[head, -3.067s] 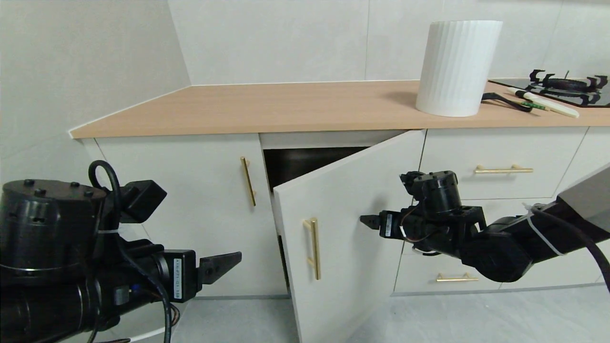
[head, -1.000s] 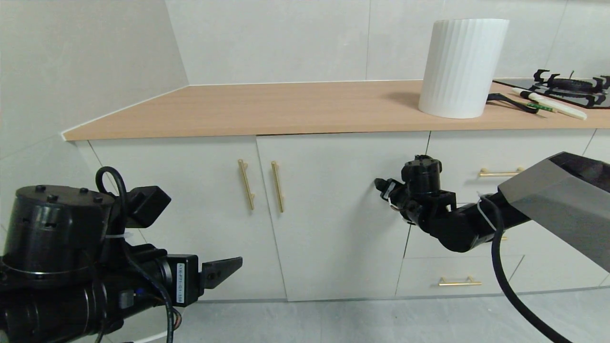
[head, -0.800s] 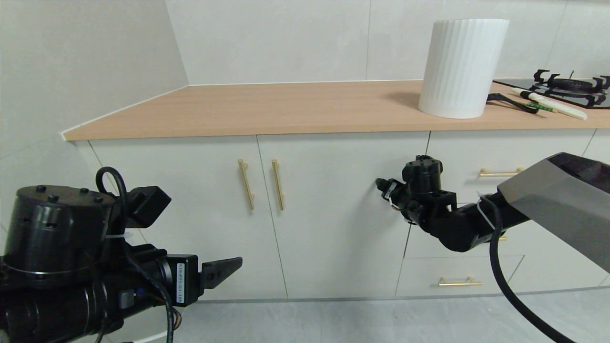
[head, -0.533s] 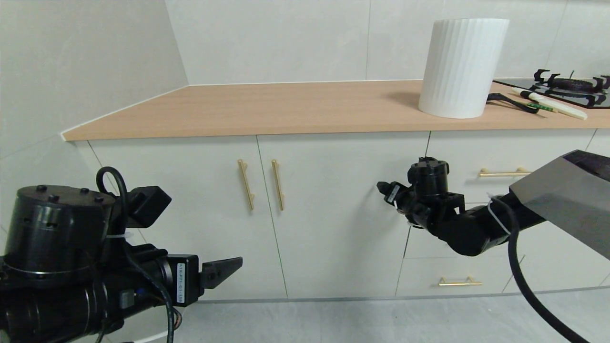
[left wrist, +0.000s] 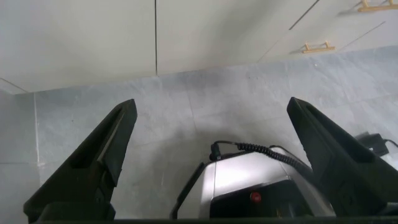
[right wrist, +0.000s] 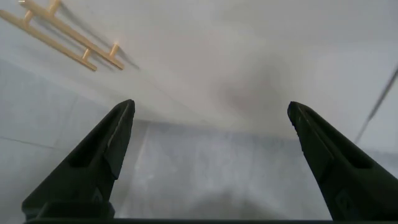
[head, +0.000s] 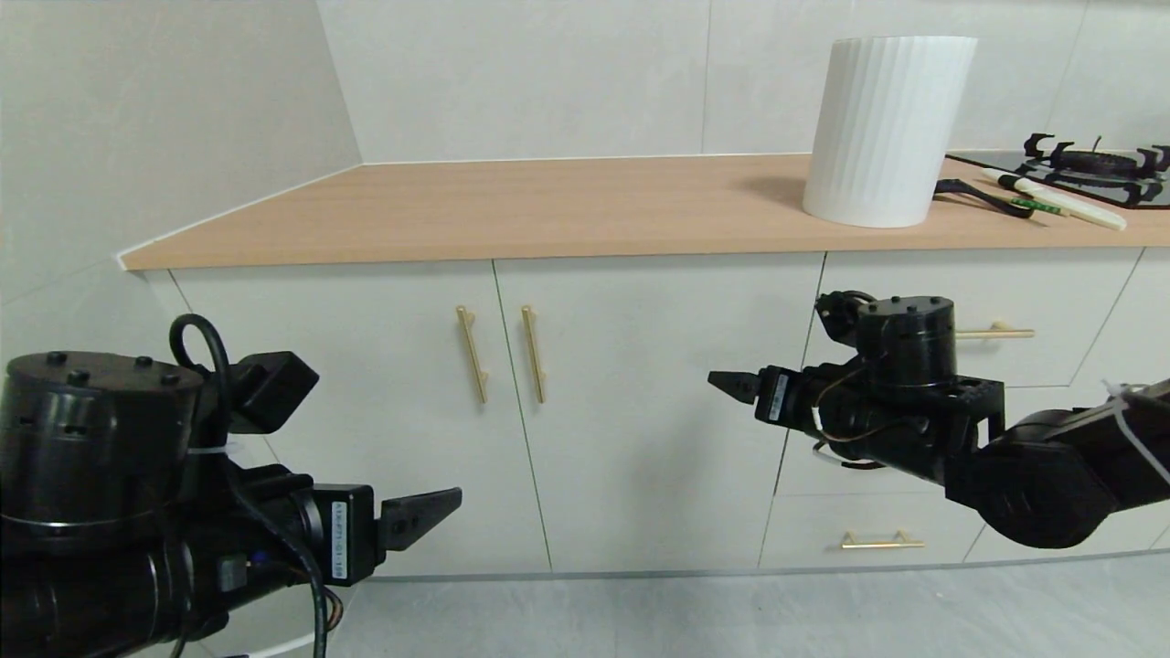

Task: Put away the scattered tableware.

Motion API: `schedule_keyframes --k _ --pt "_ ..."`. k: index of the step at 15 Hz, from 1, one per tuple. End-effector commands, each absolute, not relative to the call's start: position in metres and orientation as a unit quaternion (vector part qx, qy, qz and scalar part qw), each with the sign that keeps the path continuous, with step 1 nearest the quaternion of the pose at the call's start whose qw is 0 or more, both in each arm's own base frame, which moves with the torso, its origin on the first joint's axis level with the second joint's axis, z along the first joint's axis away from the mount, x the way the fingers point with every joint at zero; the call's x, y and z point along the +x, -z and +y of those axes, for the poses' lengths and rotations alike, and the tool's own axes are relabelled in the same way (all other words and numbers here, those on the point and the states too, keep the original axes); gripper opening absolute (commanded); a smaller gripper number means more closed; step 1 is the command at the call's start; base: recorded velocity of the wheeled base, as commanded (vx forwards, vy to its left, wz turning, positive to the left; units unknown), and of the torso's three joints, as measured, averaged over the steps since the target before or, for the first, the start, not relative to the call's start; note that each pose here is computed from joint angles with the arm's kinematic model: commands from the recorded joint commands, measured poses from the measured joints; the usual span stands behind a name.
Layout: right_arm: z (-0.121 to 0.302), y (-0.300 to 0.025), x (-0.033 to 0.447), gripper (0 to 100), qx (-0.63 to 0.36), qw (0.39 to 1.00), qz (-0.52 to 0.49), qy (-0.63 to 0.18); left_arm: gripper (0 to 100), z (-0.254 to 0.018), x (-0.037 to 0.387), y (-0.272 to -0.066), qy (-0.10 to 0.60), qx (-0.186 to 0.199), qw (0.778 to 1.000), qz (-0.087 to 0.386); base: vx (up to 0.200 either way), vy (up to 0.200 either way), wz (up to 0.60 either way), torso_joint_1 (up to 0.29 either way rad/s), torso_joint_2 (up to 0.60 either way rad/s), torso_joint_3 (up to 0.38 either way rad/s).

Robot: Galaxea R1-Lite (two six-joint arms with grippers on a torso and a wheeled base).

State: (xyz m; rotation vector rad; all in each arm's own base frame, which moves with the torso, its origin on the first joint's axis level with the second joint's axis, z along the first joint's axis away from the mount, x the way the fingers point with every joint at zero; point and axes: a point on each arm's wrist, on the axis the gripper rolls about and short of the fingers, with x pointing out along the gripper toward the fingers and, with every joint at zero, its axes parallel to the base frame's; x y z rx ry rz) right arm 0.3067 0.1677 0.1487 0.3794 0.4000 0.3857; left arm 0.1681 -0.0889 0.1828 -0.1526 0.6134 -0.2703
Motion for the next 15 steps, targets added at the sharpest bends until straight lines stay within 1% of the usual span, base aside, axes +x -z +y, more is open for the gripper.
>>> schedule_keyframes --k 1,2,3,4,5,6,7,8,10,11,12,14,15 --pt "0.16 -0.168 0.292 100 0.169 0.954 0.165 -0.186 100 -0.084 0.159 -0.195 0.138 -0.086 0.948 0.273 0.0 0.0 0.0 0.0 0.0 0.0" --pt "0.153 -0.173 0.28 100 0.146 0.96 0.155 -0.18 100 -0.079 0.151 -0.199 0.141 -0.091 0.951 0.259 0.0 0.0 0.0 0.0 0.0 0.0" --pt "0.146 -0.174 0.268 100 0.127 0.965 0.151 -0.172 100 -0.075 0.143 -0.2 0.143 -0.093 0.953 0.251 0.0 0.0 0.0 0.0 0.0 0.0" --pt "0.137 -0.182 0.255 100 0.111 0.972 0.133 -0.16 100 -0.07 0.136 -0.203 0.144 -0.095 0.956 0.238 0.0 0.0 0.0 0.0 0.0 0.0" --pt "0.128 -0.199 0.239 100 0.11 0.978 0.098 -0.151 100 -0.061 0.13 -0.205 0.128 -0.093 0.963 0.22 0.0 0.0 0.0 0.0 0.0 0.0" --pt "0.121 -0.21 0.228 100 0.114 0.98 0.076 -0.147 100 -0.056 0.125 -0.206 0.121 -0.086 0.966 0.209 0.0 0.0 0.0 0.0 0.0 0.0" --pt "0.102 -0.23 0.194 100 0.115 0.982 0.03 -0.148 100 -0.042 0.108 -0.208 0.103 -0.059 0.978 0.174 0.0 0.0 0.0 0.0 0.0 0.0" --pt "0.092 -0.235 0.177 100 0.11 0.983 0.011 -0.149 100 -0.034 0.095 -0.209 0.099 -0.047 0.983 0.151 0.0 0.0 0.0 0.0 0.0 0.0" --pt "0.056 -0.242 0.125 100 0.083 0.987 -0.054 -0.13 100 -0.013 0.048 -0.21 0.086 -0.007 0.995 0.057 0.0 0.0 0.0 0.0 0.0 0.0" --pt "0.045 -0.24 0.109 100 0.075 0.988 -0.074 -0.117 100 -0.007 0.035 -0.211 0.073 -0.003 0.997 0.028 0.0 0.0 0.0 0.0 0.0 0.0" --pt "0.026 -0.239 0.082 100 0.058 0.99 -0.1 -0.081 100 -0.001 0.017 -0.214 0.058 -0.011 0.998 -0.015 0.0 0.0 0.0 0.0 0.0 0.0" --pt "0.005 -0.237 0.035 100 0.049 0.992 -0.114 -0.035 100 0.007 -0.012 -0.218 0.052 -0.024 0.995 -0.085 0.0 0.0 0.0 0.0 0.0 0.0" --pt "-0.002 -0.236 0.011 100 0.049 0.992 -0.117 -0.025 100 0.009 -0.023 -0.22 0.043 -0.028 0.993 -0.111 0.0 0.0 0.0 0.0 0.0 0.0"
